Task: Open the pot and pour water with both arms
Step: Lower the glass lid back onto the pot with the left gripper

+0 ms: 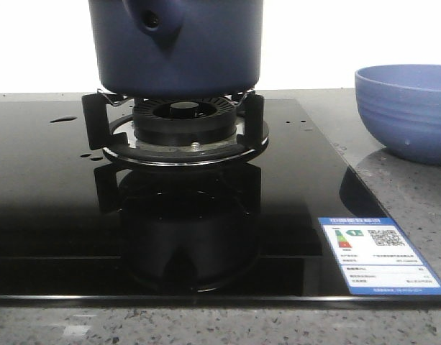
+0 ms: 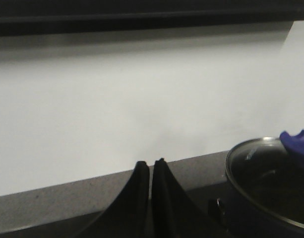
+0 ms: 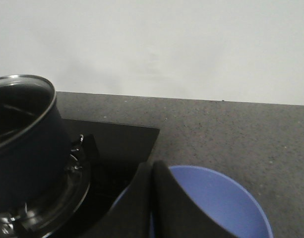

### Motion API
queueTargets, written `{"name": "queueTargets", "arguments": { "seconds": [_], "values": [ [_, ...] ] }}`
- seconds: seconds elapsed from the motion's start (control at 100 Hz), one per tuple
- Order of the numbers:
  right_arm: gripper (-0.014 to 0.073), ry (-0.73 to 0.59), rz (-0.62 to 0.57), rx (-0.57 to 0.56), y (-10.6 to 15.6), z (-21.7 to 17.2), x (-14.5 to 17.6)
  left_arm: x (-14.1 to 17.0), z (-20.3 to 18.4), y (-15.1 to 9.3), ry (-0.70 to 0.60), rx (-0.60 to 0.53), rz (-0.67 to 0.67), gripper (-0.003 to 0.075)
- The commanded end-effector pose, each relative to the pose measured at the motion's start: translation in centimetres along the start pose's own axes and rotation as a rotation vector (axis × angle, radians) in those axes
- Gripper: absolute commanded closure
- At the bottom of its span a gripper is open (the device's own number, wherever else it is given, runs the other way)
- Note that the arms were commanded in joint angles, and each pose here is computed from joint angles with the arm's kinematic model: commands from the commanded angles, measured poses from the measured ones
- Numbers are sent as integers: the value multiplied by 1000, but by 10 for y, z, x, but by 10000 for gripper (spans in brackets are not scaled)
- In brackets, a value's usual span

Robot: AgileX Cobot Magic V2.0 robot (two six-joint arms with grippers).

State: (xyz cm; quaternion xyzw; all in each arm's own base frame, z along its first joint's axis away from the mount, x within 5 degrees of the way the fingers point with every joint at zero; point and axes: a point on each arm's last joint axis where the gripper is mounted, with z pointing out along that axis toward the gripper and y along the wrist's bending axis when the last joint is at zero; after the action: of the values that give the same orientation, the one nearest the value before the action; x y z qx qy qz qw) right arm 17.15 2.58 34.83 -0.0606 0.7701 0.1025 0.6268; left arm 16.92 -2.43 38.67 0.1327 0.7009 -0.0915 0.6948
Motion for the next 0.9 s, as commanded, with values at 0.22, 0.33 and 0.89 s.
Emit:
{"name": "queueTargets", "arguments": {
  "seconds": [0.22,0.33,0.89],
  "values": [
    [652,-127,-14,99,-2,-53,69,64,-57,-24,-37,-46,-38,739],
    [652,-159,-14,100,-2,-64,83,81,-69,-24,-57,-88,-100,739],
    [652,-192,-11,91,0,-71,82,82,-78,-28,-123,-67,-235,739]
  ]
}}
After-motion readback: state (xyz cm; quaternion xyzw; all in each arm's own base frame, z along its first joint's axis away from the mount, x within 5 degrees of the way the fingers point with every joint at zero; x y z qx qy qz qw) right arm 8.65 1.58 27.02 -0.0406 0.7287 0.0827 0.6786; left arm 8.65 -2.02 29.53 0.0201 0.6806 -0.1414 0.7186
